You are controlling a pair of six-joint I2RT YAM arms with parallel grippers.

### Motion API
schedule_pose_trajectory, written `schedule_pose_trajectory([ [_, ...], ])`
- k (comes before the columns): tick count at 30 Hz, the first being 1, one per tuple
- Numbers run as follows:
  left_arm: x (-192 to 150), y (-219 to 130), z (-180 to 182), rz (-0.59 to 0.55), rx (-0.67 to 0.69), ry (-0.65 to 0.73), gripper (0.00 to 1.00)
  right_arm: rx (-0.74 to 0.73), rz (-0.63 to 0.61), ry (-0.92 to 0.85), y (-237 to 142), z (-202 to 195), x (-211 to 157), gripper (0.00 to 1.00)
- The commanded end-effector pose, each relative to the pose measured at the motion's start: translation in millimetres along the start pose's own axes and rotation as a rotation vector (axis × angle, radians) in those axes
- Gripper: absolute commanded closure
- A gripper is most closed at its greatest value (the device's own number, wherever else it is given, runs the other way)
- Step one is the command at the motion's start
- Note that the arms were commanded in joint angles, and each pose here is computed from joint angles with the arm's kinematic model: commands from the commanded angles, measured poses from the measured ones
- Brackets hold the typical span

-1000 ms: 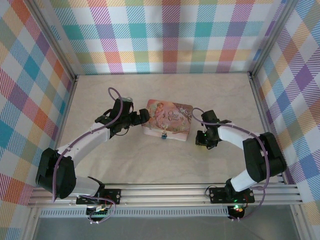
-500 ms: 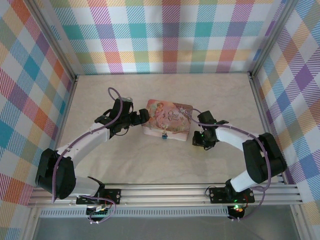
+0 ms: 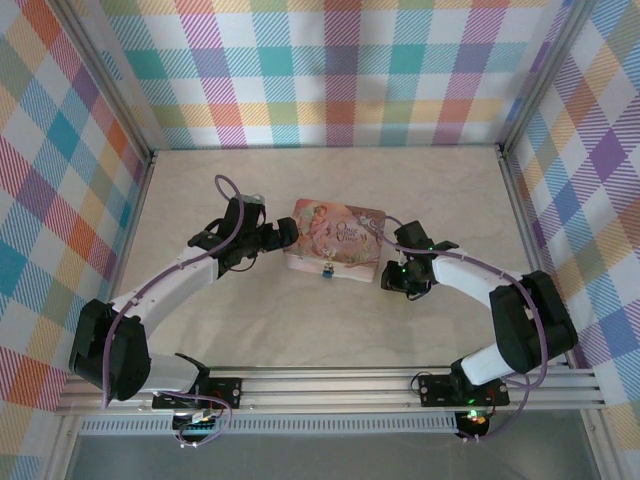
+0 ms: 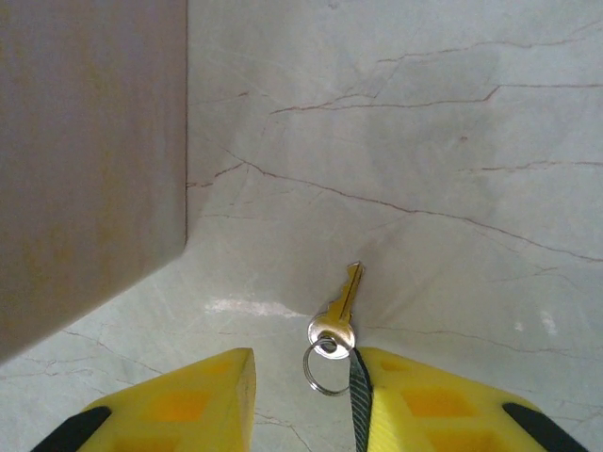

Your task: Unlock the padlock with the key

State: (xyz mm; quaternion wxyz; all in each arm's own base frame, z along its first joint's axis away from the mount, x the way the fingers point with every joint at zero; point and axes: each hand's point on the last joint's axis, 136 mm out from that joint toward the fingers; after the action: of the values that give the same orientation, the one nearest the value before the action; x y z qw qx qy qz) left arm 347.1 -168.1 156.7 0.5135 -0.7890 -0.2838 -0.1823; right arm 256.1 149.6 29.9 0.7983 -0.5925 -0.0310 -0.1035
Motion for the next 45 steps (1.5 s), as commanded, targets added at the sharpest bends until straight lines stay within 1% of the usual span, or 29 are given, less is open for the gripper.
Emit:
schedule_pose_trajectory([
  [1,-3.2,-4.4,10.3,0.003,0.029,0.013,0.0,-0.021,0.027,-0.002,4.4,-2.1,-4.7,0.67],
  [9,-2.0,-6.1,10.0,-0.001,0.028,0.013,0.0,-0.075,0.058,-0.024,16.9,-7.5,-8.4,0.68],
  [17,-2.1,-7.7,11.7,-0.002,0.034,0.012,0.0,-0.11,0.066,-0.035,21.7,-14.7,-11.5,0.82],
  [24,-0.4,-11.2,10.6,-0.009,0.03,0.012,0.0,-0.126,0.01,-0.057,10.4,-17.3,-4.7,0.99],
  [29,-0.4,-16.2,6.1,-0.01,0.002,-0.006,0.0,-0.085,-0.085,-0.108,-7.4,-9.1,7.1,1.0],
  [34,-1.2,-25.0,-10.2,0.0,-0.088,-0.06,0.0,-0.005,-0.223,-0.193,-34.2,8.4,23.8,1.0],
  [38,-0.6,-35.8,-28.6,0.009,-0.19,-0.123,0.0,0.105,-0.378,-0.286,-68.2,32.6,38.9,1.0],
  [41,8.7,-46.0,-54.4,-0.02,-0.319,-0.167,0.01,0.196,-0.494,-0.341,-97.6,51.0,46.2,1.0],
  [45,13.4,-61.8,-88.1,-0.039,-0.438,-0.157,0.02,0.359,-0.591,-0.363,-130.5,77.2,45.1,1.0],
])
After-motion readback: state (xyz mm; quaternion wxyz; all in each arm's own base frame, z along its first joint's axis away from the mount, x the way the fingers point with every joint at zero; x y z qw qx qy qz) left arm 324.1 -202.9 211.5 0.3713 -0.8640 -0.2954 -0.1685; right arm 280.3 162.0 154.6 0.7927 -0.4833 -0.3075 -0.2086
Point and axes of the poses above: each hand's point on the last joint's axis, 136 mm out from that joint toward the fingers, its own y axis out along the fingers, its own z axis along the line the jaws close on, x = y × z, and after that the axes turned 1 degree about y, right-handed
